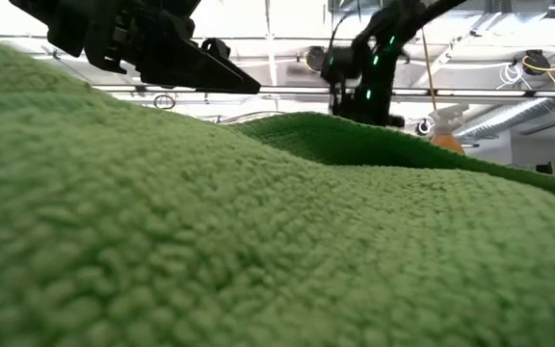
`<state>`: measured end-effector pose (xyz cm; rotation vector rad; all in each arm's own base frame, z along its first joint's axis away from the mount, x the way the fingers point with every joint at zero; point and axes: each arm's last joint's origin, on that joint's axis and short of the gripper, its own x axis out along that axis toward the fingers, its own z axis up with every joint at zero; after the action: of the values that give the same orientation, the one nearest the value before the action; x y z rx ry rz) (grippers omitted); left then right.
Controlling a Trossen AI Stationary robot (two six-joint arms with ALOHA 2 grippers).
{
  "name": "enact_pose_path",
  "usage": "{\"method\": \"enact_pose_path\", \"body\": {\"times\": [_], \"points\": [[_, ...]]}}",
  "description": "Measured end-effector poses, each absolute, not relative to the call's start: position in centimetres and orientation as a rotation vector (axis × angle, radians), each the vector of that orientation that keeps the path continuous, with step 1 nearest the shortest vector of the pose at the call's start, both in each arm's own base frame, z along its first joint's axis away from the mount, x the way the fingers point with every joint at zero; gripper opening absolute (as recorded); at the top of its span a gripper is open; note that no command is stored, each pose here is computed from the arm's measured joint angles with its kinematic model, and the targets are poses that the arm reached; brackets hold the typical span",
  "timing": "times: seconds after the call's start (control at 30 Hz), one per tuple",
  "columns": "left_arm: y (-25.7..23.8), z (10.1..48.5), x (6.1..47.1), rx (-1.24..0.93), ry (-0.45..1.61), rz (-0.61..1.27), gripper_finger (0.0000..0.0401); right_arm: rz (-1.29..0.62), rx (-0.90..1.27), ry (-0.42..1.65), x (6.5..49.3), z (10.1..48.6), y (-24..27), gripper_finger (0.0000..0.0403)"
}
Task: Sort microfiber towel by color & place in baskets
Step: Put the yellow towel into the top transparent bin
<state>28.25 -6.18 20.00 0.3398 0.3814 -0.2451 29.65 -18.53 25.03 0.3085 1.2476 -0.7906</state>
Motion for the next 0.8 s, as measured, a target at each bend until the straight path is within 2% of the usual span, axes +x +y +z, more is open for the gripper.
{"method": "enact_pose_path", "body": {"times": [0.23,0.43,0.57,0.8], "points": [[-6.1,20.3,28.4,0.340,0.355,-0.221,0.0228,-0.719,0.229,0.894,28.1,33.1,-13.6,0.0001],[-5.0,21.3,28.9,0.328,0.274,0.013,0.0228,-0.566,0.159,0.536,26.8,39.2,-8.3,0.0000],[-4.9,22.3,29.0,0.334,0.184,0.154,0.0228,-0.442,0.107,0.388,26.9,41.3,-4.9,0.0000],[-8.7,25.5,26.9,0.435,0.002,0.129,0.0228,-0.371,0.019,0.349,27.9,41.5,-0.4,0.0000]]}}
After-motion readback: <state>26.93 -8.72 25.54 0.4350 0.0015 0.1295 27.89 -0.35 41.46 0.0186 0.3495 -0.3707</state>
